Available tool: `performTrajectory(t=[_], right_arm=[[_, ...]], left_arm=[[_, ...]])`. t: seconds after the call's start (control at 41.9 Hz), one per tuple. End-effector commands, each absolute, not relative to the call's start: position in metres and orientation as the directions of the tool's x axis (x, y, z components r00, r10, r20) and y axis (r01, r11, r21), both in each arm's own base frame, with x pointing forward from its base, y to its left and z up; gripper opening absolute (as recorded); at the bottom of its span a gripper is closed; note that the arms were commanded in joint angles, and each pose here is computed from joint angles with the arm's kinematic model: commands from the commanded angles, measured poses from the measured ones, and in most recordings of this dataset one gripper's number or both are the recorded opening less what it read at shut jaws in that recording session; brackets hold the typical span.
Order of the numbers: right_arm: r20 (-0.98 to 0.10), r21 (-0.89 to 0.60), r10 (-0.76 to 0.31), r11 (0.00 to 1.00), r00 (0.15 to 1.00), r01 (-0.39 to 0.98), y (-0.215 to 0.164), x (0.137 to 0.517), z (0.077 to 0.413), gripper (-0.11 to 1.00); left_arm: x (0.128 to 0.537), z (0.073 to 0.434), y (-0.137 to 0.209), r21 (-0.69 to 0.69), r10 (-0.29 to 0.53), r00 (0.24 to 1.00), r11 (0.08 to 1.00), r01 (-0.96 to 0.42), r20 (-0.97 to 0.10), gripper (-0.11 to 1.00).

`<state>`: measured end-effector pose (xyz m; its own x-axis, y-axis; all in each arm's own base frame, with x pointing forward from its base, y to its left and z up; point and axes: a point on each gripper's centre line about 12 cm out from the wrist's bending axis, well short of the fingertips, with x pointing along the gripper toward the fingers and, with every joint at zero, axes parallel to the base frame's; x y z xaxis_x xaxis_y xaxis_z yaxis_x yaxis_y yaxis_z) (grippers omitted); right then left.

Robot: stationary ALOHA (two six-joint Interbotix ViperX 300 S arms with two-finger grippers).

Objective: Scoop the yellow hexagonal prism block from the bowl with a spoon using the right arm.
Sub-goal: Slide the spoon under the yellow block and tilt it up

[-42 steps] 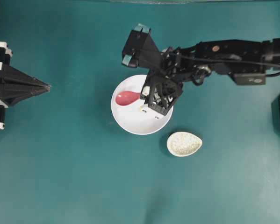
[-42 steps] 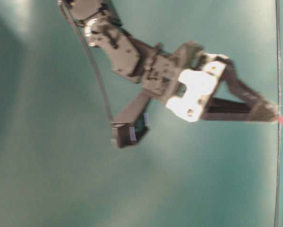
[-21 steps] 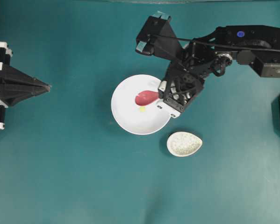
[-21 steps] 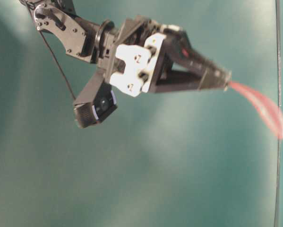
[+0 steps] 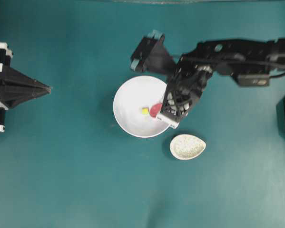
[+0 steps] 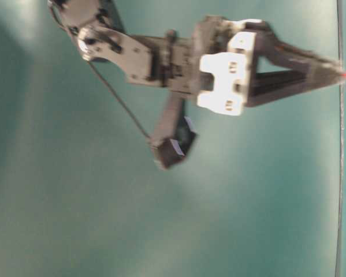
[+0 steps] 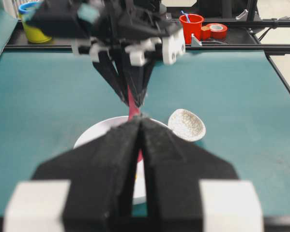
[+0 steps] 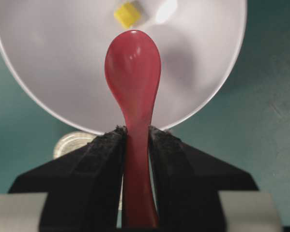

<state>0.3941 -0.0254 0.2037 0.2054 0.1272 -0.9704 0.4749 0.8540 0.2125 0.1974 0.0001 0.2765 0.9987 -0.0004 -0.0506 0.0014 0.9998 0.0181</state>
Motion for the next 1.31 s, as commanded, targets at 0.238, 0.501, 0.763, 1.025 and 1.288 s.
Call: performTrajectory(t=[0.238, 0.501, 0.763, 1.025, 1.288], right_arm=[[-0.954, 0.236, 0.119, 0.861, 0.273, 0.450, -0.019, 0.408, 0.206, 0.23], [-0.928, 0.245, 0.082, 0.870, 0.363, 0.429, -0.023, 0.422, 0.204, 0.23], [-0.890, 0.235, 0.032, 0.887, 0.454, 0.398, -0.029, 0.433, 0.214, 0.23], [-0.865, 0.226, 0.004, 0.896, 0.502, 0.382, -0.032, 0.436, 0.229, 0.23], [-0.851, 0.221, -0.009, 0.901, 0.525, 0.373, -0.034, 0.437, 0.233, 0.23]], left_arm=[[0.199, 0.282, 0.000, 0.021, -0.002, 0.999, 1.000, 0.003, -0.037, 0.00], [0.199, 0.283, 0.000, 0.021, -0.002, 0.999, 1.000, 0.003, -0.034, 0.00], [0.199, 0.282, 0.000, 0.021, -0.002, 0.999, 1.000, 0.003, -0.035, 0.00], [0.199, 0.283, 0.000, 0.021, -0.002, 0.999, 1.000, 0.003, -0.035, 0.00], [0.199, 0.282, 0.000, 0.023, -0.003, 0.999, 1.000, 0.003, -0.037, 0.00]])
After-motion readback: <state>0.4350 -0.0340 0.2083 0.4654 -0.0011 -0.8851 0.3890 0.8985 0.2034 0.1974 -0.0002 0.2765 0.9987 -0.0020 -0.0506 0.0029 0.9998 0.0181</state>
